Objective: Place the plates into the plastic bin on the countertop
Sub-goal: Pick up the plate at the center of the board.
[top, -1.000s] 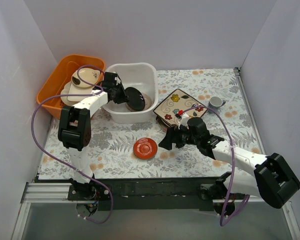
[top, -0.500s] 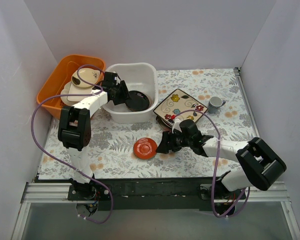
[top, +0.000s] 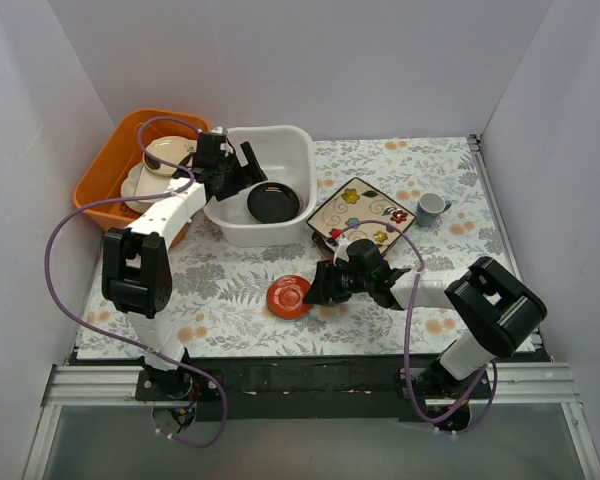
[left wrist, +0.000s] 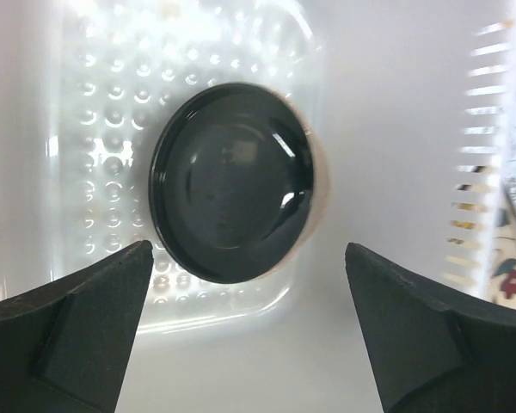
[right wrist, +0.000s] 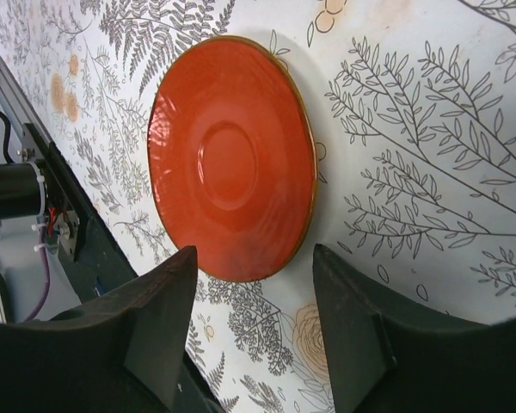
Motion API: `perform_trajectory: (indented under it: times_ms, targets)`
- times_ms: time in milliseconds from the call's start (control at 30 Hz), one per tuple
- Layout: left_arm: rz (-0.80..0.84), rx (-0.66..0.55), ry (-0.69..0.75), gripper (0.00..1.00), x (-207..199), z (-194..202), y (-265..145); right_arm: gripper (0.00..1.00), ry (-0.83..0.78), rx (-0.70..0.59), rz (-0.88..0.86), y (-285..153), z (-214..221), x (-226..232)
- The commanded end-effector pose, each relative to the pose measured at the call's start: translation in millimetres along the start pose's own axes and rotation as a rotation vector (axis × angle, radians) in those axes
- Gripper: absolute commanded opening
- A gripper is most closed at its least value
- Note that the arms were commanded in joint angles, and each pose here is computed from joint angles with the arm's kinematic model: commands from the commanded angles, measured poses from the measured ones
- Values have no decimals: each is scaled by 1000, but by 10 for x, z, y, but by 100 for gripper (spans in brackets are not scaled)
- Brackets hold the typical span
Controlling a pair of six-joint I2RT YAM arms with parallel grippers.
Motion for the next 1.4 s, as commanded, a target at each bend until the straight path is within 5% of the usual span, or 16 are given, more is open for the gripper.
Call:
perform_trajectory:
  times_ms: [0,233,467,667,1033,1367]
  targets:
    - [78,-99,26,98,-290,-242,-445,61,25,-24,8,107,-68,13]
    - [121,-100,26,98,-371,-173,-653,48,51,-12,25,204,-36,-58]
    - [187,-76,33,98,-397,120,-943,3,52,-17,4,207,-12,-56]
    - [273,-101,78,98,-433,286,-1407,1,16,-44,-18,155,-128,50]
    - [291,13,47,98,-66,973,-1458,1,-46,-123,-16,-98,-334,249]
    - [361,53,47,98,-23,1207,-1460,1,-64,-140,-39,-205,-370,343]
Point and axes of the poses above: each gripper's point midway between its finger pads, its own y axis out along the fingers, its own x axis along the line the jaws close on, z = x × y, the point moved 3 cm from there along -y, back along the fingers, and after that the axes turned 2 degrees about -y, right-handed, at the moved point
